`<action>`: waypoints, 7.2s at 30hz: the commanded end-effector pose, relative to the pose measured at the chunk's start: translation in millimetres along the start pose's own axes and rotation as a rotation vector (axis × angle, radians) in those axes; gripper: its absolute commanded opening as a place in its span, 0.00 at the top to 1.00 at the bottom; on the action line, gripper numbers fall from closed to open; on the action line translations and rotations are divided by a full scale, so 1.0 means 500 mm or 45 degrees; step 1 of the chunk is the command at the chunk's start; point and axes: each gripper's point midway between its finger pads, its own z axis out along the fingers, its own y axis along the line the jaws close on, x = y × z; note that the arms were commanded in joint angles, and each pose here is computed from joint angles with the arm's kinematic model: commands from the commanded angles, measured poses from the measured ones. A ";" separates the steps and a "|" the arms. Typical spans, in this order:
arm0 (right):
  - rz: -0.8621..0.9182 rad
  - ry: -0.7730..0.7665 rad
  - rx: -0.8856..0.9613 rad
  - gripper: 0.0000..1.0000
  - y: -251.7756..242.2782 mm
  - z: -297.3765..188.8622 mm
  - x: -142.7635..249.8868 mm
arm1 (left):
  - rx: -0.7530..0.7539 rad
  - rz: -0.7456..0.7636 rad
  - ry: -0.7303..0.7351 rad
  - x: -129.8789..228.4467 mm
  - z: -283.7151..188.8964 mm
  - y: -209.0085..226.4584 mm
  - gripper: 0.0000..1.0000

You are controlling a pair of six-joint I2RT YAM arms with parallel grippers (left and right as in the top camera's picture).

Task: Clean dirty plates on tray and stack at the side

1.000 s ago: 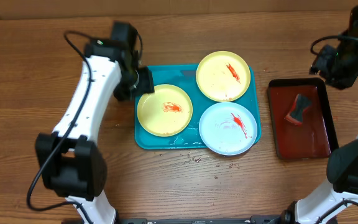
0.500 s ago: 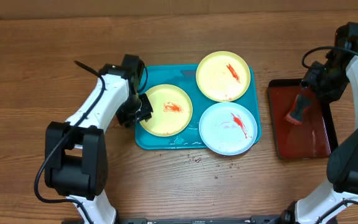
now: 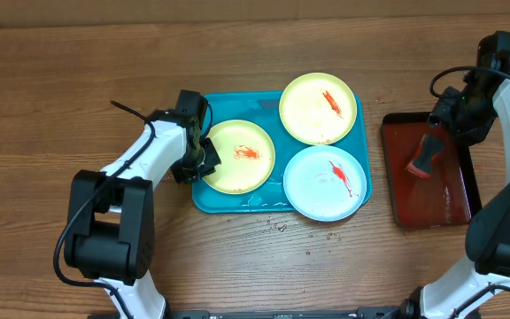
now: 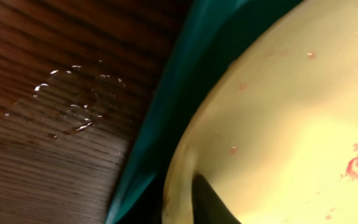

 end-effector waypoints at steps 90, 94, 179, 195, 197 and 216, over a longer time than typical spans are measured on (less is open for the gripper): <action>-0.419 -0.033 0.009 0.96 -0.004 0.145 0.028 | 0.109 0.371 -0.237 -0.081 -0.015 -0.058 0.96; -0.419 -0.023 0.013 0.96 -0.013 0.181 0.045 | 0.109 0.371 -0.237 -0.082 -0.015 -0.058 0.95; -0.883 0.122 -0.435 0.96 0.611 0.235 0.393 | 0.344 0.331 -0.034 -0.053 -0.023 -0.046 0.96; -0.900 0.305 -0.576 0.96 0.652 0.298 0.474 | 0.386 0.420 0.010 -0.033 -0.026 -0.052 0.96; -0.926 0.341 -0.610 0.96 0.663 0.291 0.502 | 0.387 0.420 0.007 -0.034 -0.026 -0.053 0.96; -0.864 0.111 -0.148 0.96 0.572 0.249 0.336 | 0.390 0.420 -0.001 -0.037 -0.026 -0.054 0.96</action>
